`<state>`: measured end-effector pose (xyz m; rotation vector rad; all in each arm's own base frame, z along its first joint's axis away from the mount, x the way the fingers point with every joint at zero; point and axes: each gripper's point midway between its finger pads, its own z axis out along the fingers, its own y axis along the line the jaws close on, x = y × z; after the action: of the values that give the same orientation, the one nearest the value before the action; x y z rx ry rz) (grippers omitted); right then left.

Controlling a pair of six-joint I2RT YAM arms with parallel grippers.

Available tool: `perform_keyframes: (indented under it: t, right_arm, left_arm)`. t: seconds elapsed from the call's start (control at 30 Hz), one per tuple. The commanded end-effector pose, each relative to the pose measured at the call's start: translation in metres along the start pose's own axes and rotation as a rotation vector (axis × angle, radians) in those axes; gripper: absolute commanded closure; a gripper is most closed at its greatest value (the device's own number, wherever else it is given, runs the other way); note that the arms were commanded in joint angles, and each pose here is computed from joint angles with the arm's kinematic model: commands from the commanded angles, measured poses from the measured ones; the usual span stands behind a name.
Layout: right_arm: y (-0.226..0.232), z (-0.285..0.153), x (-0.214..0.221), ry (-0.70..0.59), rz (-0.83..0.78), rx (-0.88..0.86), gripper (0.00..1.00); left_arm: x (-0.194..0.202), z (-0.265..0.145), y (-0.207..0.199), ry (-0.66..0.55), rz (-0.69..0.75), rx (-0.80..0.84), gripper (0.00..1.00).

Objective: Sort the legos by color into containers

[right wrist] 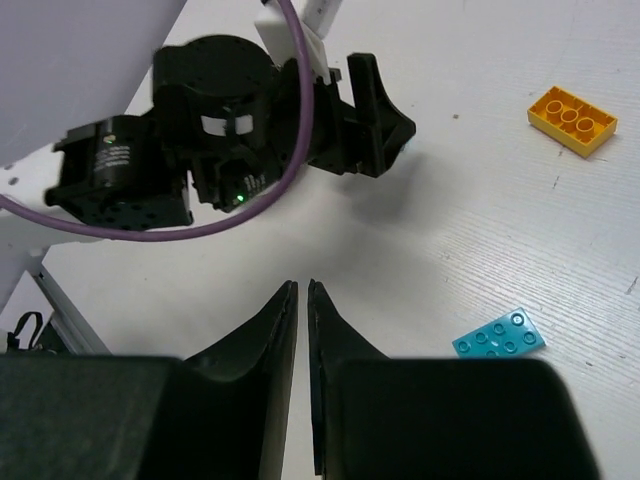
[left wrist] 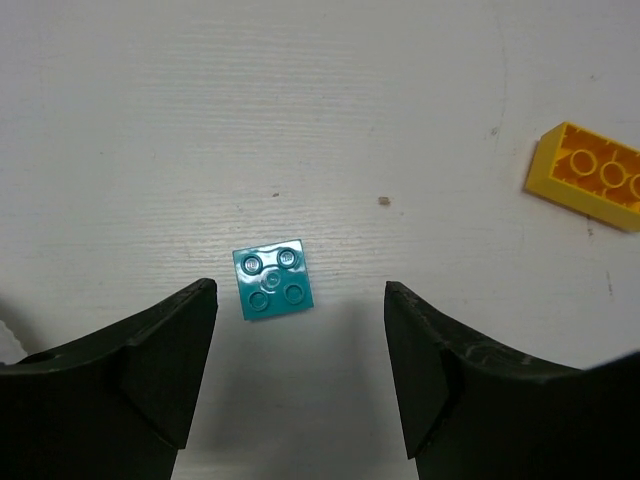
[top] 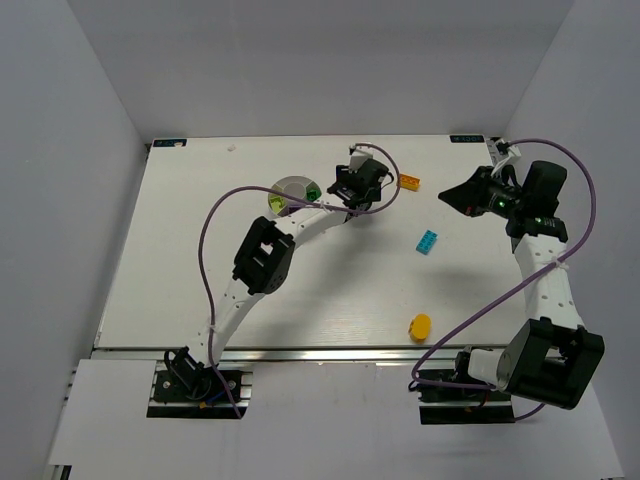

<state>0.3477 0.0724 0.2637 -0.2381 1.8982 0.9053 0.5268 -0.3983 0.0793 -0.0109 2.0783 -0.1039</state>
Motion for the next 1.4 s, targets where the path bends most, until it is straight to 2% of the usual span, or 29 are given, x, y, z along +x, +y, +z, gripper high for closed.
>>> perform_keyframes:
  t: [0.0, 0.43, 0.57, 0.63, 0.9, 0.97, 1.03, 1.07, 1.1, 1.13, 1.17, 1.2, 1.23, 1.27, 1.3, 1.33, 1.37]
  right_arm:
    - [0.007, -0.003, -0.009, -0.029, -0.025, -0.033, 0.86]
    - [0.006, -0.007, -0.009, -0.04, -0.003, -0.05, 0.86]
    - [0.003, -0.009, -0.01, -0.045, 0.004, -0.046, 0.86]
    - [0.002, -0.01, -0.01, -0.047, 0.008, -0.048, 0.86]
    - [0.001, -0.012, -0.009, -0.048, 0.022, -0.051, 0.87]
    - [-0.001, -0.013, -0.01, -0.052, 0.025, -0.044, 0.87]
    - [-0.003, -0.013, -0.009, -0.052, 0.03, -0.04, 0.87]
    - [-0.003, -0.013, -0.008, -0.049, 0.031, -0.044, 0.87]
    - [-0.004, -0.013, -0.007, -0.049, 0.032, -0.044, 0.87]
    - [-0.004, -0.012, -0.006, -0.045, 0.036, -0.048, 0.87]
    - [-0.003, -0.012, -0.006, -0.043, 0.036, -0.057, 0.87]
    - [-0.003, -0.012, -0.005, -0.041, 0.037, -0.06, 0.87]
    - [-0.003, -0.012, -0.005, -0.039, 0.038, -0.064, 0.87]
    - [-0.003, -0.011, -0.004, -0.037, 0.041, -0.067, 0.87]
    - [-0.002, -0.011, -0.004, -0.036, 0.037, -0.071, 0.87]
    - [-0.003, -0.01, -0.003, -0.034, 0.038, -0.069, 0.87]
    - [-0.003, -0.01, -0.003, -0.035, 0.035, -0.071, 0.88]
  left_arm:
    - [-0.016, 0.006, 0.001, -0.038, -0.057, 0.002, 0.22]
    - [0.001, 0.026, -0.002, -0.029, -0.083, 0.012, 0.23]
    - [0.008, 0.03, 0.0, -0.022, -0.086, 0.003, 0.36]
    - [0.009, 0.03, 0.0, -0.019, -0.087, 0.003, 0.45]
    - [0.003, 0.023, -0.003, -0.012, -0.067, 0.029, 0.58]
    - [0.0, 0.02, -0.005, -0.012, -0.054, 0.045, 0.64]
    - [-0.009, 0.011, -0.006, -0.022, -0.049, 0.069, 0.71]
    - [-0.015, 0.005, -0.011, -0.026, -0.033, 0.107, 0.78]
    - [-0.04, -0.011, -0.014, -0.057, -0.035, 0.143, 0.81]
    - [-0.058, -0.019, -0.019, -0.105, -0.032, 0.178, 0.83]
    - [-0.048, -0.027, -0.019, -0.098, 0.046, 0.197, 0.85]
    - [-0.057, -0.037, -0.017, -0.119, 0.057, 0.211, 0.87]
    - [-0.094, -0.063, -0.019, -0.193, 0.033, 0.254, 0.88]
    - [-0.082, -0.068, -0.013, -0.17, 0.053, 0.267, 0.89]
    - [-0.087, -0.074, -0.006, -0.169, 0.041, 0.287, 0.91]
    - [-0.112, -0.098, -0.006, -0.212, 0.01, 0.326, 0.92]
    - [-0.103, -0.1, 0.004, -0.201, 0.017, 0.334, 0.92]
